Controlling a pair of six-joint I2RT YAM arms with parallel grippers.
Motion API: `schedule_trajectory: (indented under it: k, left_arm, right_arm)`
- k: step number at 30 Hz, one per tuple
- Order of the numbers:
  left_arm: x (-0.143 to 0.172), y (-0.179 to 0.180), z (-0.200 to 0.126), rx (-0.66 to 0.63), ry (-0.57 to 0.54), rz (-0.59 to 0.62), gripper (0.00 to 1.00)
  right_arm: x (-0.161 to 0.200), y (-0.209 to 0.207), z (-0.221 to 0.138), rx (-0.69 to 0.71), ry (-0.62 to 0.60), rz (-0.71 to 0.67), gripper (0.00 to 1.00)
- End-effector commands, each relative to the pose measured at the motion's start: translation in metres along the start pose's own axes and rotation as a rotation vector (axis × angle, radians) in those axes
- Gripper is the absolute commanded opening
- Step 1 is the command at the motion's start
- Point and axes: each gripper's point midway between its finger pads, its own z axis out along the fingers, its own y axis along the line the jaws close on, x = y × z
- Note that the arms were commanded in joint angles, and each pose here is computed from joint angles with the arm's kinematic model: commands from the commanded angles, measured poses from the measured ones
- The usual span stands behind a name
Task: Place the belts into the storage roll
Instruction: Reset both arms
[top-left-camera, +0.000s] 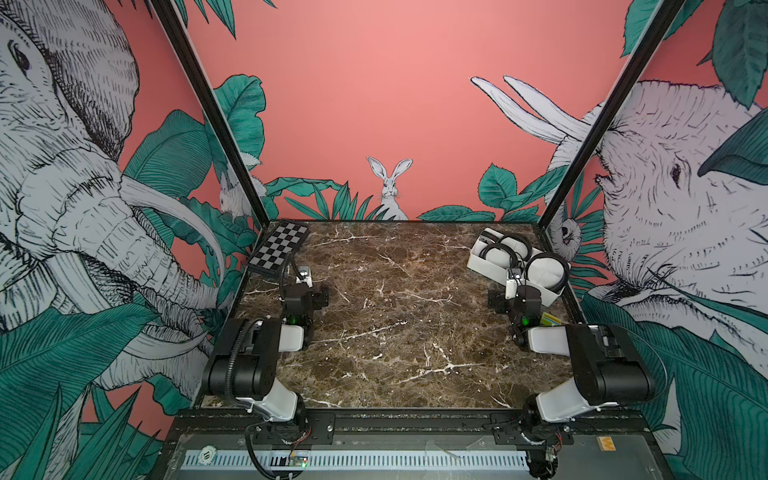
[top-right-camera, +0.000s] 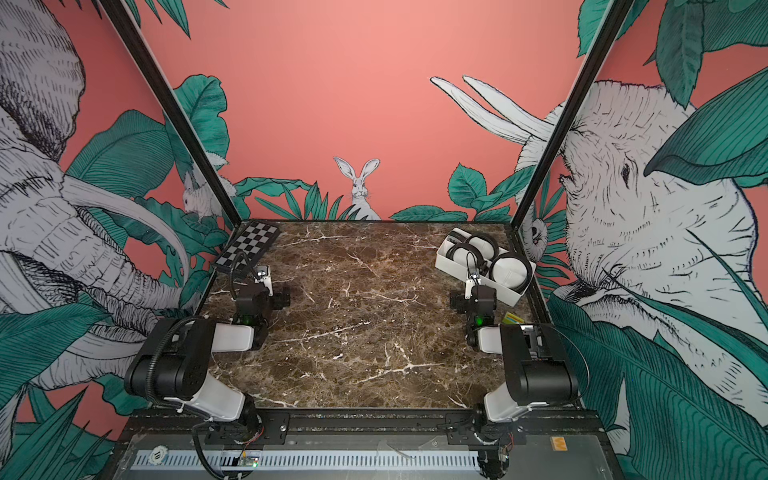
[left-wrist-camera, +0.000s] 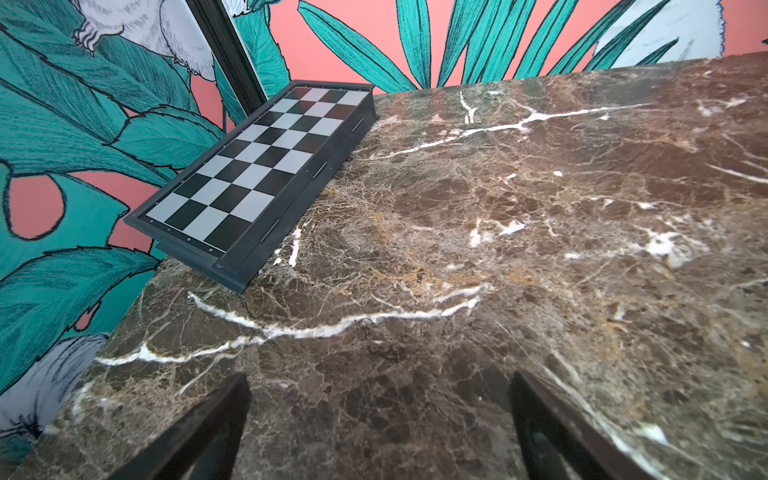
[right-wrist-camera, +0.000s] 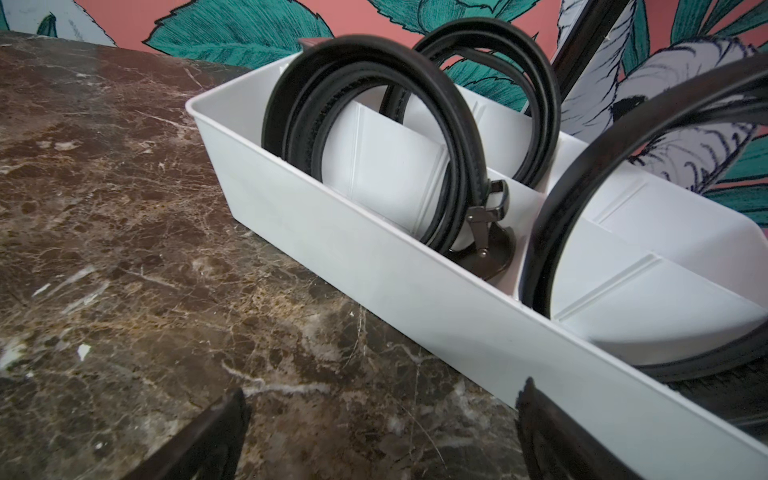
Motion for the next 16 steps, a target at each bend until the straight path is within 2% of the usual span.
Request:
schedule_trajectory:
  k: [1, 16]
  left_arm:
    - [-0.0112, 0.0017, -0.0022, 0.001, -0.042, 0.002, 0.99]
    - [-0.0119, 0.0011, -0.0019, 0.004, -0.042, 0.003, 0.99]
  right_arm:
    - [-0.0142, -0.0041, -0.0005, 0.020, -0.048, 0.019, 0.98]
    - [-0.0146, -0.0044, -0.0005, 0.021, -0.049, 0.019, 0.98]
